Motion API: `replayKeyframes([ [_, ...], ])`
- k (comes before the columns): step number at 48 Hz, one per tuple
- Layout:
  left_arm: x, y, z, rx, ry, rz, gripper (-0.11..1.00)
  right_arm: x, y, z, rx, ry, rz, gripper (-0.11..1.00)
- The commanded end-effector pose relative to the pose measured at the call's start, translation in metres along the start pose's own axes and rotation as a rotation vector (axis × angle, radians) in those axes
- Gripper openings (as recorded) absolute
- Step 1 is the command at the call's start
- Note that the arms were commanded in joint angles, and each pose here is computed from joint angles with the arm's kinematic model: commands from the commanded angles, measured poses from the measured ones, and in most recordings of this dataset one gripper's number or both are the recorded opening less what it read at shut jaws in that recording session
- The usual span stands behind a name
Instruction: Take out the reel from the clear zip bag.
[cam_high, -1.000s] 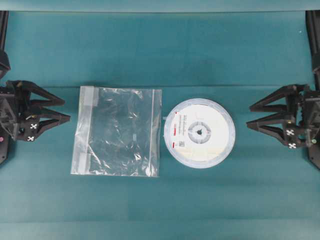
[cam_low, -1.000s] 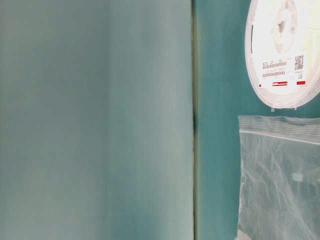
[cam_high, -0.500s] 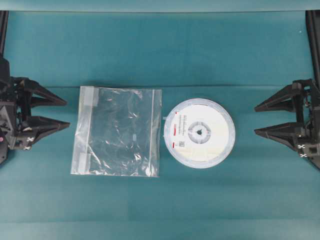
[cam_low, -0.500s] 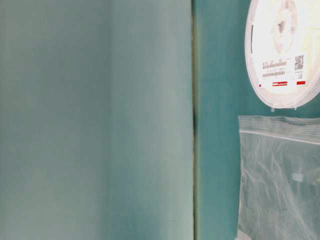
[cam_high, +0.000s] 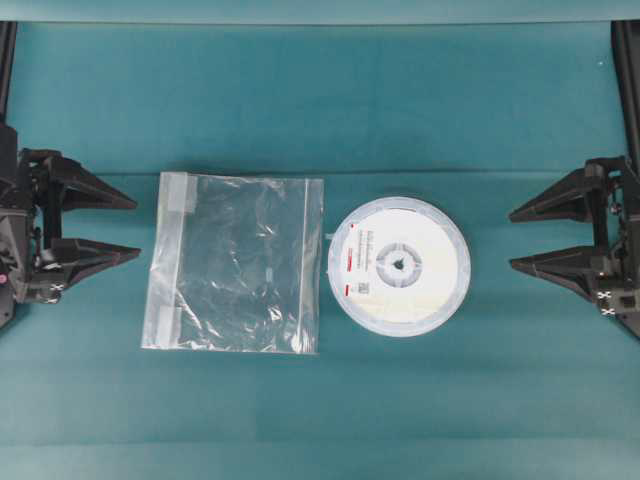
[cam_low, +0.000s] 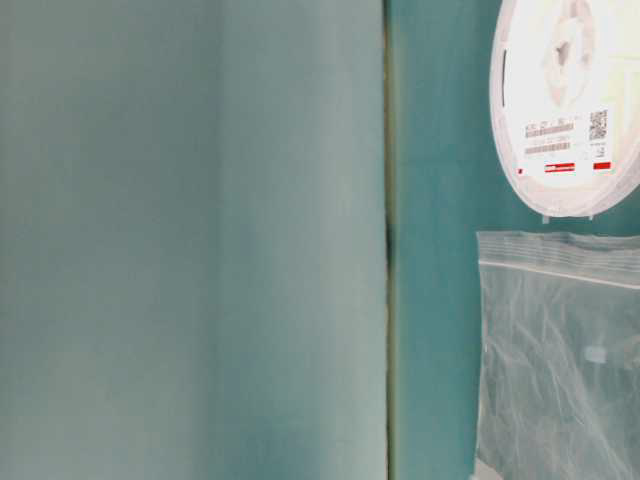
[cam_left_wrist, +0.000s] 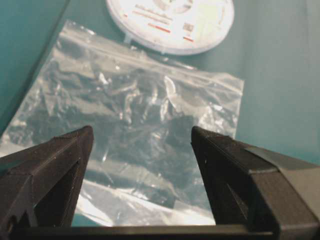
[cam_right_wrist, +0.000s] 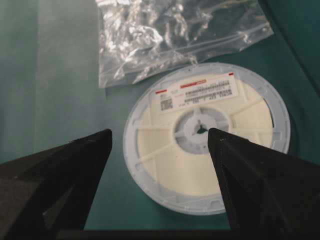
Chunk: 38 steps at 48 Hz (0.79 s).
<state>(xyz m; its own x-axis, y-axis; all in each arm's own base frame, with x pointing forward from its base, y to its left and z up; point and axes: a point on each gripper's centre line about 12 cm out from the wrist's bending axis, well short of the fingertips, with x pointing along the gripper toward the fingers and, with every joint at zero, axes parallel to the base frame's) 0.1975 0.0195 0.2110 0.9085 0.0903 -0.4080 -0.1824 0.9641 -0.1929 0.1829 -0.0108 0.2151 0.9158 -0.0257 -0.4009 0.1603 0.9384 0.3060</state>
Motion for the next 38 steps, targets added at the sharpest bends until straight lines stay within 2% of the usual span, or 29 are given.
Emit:
replayKeyframes([
  [1,-0.0013,-0.0028,0.0115,0.004,-0.036,-0.009,0.86,-0.0004,0.0015,0.0068,-0.013,-0.021,0.001,0.89],
  [38,-0.0026,-0.0030,0.0126,0.007,-0.043,-0.011,0.86,-0.0005,0.0016,0.0076,-0.011,-0.024,0.002,0.89],
])
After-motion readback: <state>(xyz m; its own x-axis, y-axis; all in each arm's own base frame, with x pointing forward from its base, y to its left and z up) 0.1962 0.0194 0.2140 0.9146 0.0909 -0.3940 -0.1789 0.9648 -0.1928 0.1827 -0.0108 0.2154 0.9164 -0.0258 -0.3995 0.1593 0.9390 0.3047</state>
